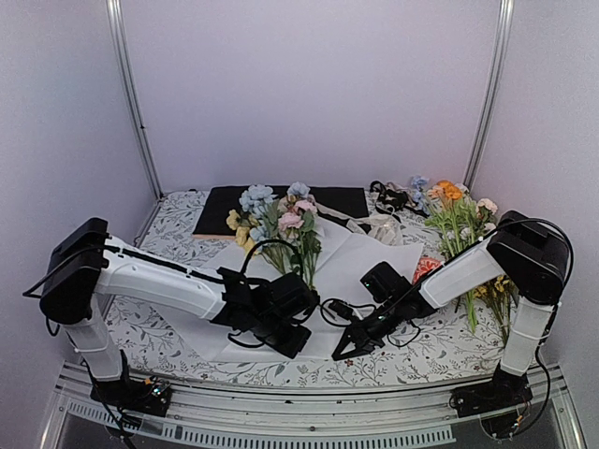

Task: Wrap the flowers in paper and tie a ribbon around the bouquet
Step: Press the fold line on the 1/4-folded wrapping paper.

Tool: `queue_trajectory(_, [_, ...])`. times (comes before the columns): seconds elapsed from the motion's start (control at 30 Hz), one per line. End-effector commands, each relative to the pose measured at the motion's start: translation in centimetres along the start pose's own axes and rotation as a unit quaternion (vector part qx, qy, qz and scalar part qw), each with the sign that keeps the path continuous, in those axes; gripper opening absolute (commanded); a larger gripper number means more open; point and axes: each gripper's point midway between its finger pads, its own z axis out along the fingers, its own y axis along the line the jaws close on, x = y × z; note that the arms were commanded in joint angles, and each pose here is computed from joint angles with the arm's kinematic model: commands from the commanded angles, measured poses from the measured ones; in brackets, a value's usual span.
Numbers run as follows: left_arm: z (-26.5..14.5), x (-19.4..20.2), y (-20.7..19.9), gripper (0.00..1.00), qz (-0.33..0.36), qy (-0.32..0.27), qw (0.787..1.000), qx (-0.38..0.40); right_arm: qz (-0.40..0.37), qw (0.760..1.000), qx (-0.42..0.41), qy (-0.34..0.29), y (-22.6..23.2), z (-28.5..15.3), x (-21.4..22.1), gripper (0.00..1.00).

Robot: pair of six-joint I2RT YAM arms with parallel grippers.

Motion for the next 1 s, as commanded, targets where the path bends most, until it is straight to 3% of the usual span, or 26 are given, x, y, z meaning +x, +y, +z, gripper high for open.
queue_trajectory(0.0, [0.5,1.9,0.4,0.0,0.001,0.025,1.0,0.009,0.042,0.997,0.06,0.008,-3.3,0.4,1.6,0.0])
queue_trajectory(0.4, [0.6,9.0,5.0,0.0,-0.082,0.093,0.992,-0.02,0.043,0.997,0.059,0.01,-3.4,0.5,1.8,0.0])
queue_trajectory(0.97, [-1.0,14.2,10.0,0.0,-0.168,0.13,0.974,-0.077,0.04,0.997,0.058,0.012,-3.3,0.4,1.9,0.0])
